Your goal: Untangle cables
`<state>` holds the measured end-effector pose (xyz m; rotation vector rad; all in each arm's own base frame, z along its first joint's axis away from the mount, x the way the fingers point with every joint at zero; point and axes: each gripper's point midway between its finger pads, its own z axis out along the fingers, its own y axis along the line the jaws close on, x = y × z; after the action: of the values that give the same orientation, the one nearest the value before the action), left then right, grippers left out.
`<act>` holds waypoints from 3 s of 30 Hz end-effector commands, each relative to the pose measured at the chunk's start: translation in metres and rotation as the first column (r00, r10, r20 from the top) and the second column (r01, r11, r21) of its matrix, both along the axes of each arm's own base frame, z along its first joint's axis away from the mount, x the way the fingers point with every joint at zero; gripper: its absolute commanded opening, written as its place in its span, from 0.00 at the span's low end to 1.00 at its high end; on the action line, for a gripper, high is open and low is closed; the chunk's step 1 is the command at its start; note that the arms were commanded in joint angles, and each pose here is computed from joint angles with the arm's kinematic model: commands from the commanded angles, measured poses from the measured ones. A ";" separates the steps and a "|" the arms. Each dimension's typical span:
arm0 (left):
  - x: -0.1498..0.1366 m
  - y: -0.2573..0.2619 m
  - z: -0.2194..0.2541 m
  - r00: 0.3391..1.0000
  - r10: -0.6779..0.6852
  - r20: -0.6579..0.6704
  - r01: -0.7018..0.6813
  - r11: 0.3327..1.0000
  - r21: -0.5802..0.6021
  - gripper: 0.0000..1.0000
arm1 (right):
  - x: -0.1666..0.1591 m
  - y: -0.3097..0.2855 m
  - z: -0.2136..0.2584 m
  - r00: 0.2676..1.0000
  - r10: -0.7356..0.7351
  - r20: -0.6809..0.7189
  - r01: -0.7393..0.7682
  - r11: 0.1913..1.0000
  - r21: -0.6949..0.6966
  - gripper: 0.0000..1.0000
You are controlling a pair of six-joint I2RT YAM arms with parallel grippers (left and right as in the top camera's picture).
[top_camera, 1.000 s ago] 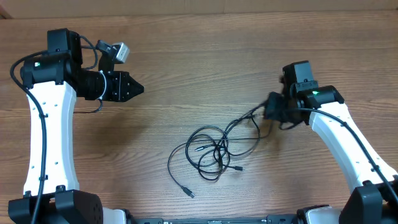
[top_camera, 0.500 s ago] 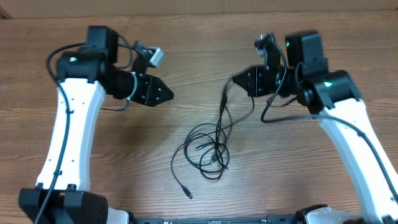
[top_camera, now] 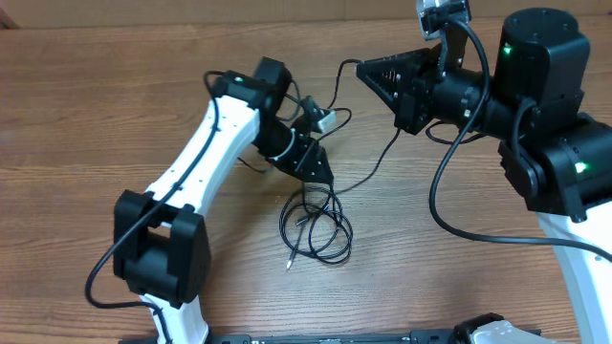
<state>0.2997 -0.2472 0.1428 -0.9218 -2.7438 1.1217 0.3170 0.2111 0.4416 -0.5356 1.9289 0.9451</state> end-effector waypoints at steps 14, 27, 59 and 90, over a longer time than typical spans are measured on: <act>0.022 0.046 -0.034 0.985 0.158 0.062 -0.170 0.924 0.343 0.35 | 0.042 -0.104 -0.052 0.775 -0.626 -0.092 0.588 0.766 -0.260 0.04; 0.029 0.090 -0.023 0.913 0.408 0.026 -0.378 0.820 0.430 0.45 | 0.025 -0.247 -0.109 0.244 -0.903 -0.355 0.841 0.379 -0.385 0.04; 0.013 0.066 -0.120 0.860 0.506 0.068 -0.476 0.747 0.464 0.50 | -0.002 -0.218 -0.152 0.351 -0.814 -0.463 0.610 0.574 -0.547 0.65; 0.097 0.093 0.085 0.741 0.553 0.381 -0.659 0.709 0.253 0.04 | -0.002 -0.193 -0.167 0.443 -0.724 -0.528 0.486 0.689 -0.538 0.62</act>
<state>0.3697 -0.1684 0.1315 -0.0392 -3.2065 0.3988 0.3112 0.0028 0.2807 0.6137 2.6720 0.2711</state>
